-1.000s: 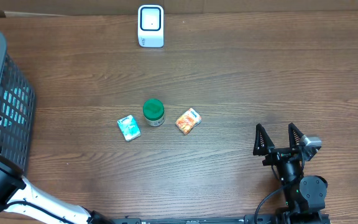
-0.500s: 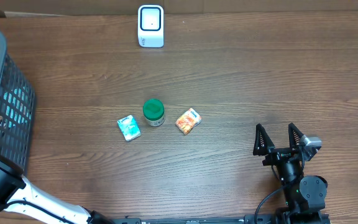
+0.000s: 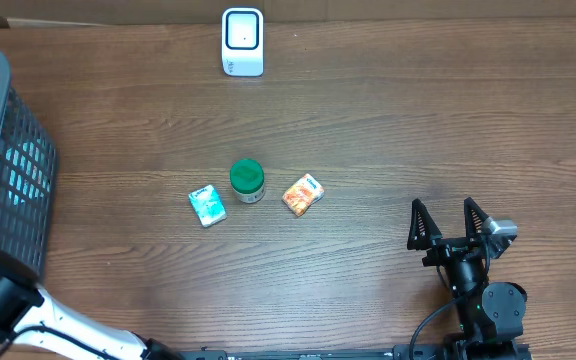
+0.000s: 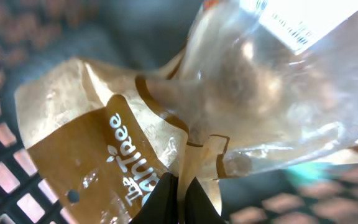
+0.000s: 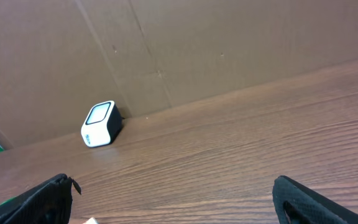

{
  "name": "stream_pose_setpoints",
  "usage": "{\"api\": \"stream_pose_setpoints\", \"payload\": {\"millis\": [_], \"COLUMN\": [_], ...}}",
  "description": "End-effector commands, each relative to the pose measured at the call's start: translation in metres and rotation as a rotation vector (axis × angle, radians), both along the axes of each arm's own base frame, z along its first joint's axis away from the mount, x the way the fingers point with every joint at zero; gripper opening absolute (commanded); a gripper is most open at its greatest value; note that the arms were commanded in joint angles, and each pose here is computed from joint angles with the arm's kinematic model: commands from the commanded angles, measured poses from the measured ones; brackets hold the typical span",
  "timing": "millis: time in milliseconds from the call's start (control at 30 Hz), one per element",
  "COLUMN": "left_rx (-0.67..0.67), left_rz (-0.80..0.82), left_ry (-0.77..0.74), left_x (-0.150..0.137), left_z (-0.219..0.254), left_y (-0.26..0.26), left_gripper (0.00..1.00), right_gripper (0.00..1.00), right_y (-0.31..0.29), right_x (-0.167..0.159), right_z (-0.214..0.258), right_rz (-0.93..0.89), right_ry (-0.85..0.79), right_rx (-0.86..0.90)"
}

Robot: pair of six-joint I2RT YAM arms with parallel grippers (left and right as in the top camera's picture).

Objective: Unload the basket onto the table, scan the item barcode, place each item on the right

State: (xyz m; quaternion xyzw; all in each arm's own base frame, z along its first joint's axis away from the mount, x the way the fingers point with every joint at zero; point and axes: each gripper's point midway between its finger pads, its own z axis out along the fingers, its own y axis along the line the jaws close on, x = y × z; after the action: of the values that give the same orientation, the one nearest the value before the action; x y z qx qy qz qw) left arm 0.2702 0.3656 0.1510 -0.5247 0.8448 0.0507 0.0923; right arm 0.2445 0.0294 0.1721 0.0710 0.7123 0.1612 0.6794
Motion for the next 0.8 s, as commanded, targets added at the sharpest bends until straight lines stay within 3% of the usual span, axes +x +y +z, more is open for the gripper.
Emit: {"api": "stream_pose_setpoints", "payload": {"millis": [0,133,400,533,767], "left_rx": [0.145,0.214,0.283,0.263,0.140], "left_rz": [-0.063,-0.112,-0.265,-0.345,-0.425], "left_ry": [-0.377,-0.674,-0.839,-0.787,-0.479], "left_x": [0.032,0.038,0.027,0.022,0.019], "left_z": [0.132,0.233,0.309,0.307,0.237], "left_y": [-0.021,-0.065,-0.154,-0.204,-0.263], "left_gripper": [0.04,0.04,0.04,0.04,0.05], "right_gripper": [1.00,1.00,1.00,1.00,1.00], "right_y": [0.002,0.002,0.002,0.002,0.002], "right_x": [0.000,0.000,0.000,0.000,0.000], "right_z": [-0.002,-0.002,-0.002,-0.002,-0.002], "right_rz": [0.007,0.007,0.007,0.007,0.007], "right_ry": [-0.003,-0.003,-0.003,-0.003,-0.003], "right_rx": [0.001,0.001,0.001,0.001,0.001]}}
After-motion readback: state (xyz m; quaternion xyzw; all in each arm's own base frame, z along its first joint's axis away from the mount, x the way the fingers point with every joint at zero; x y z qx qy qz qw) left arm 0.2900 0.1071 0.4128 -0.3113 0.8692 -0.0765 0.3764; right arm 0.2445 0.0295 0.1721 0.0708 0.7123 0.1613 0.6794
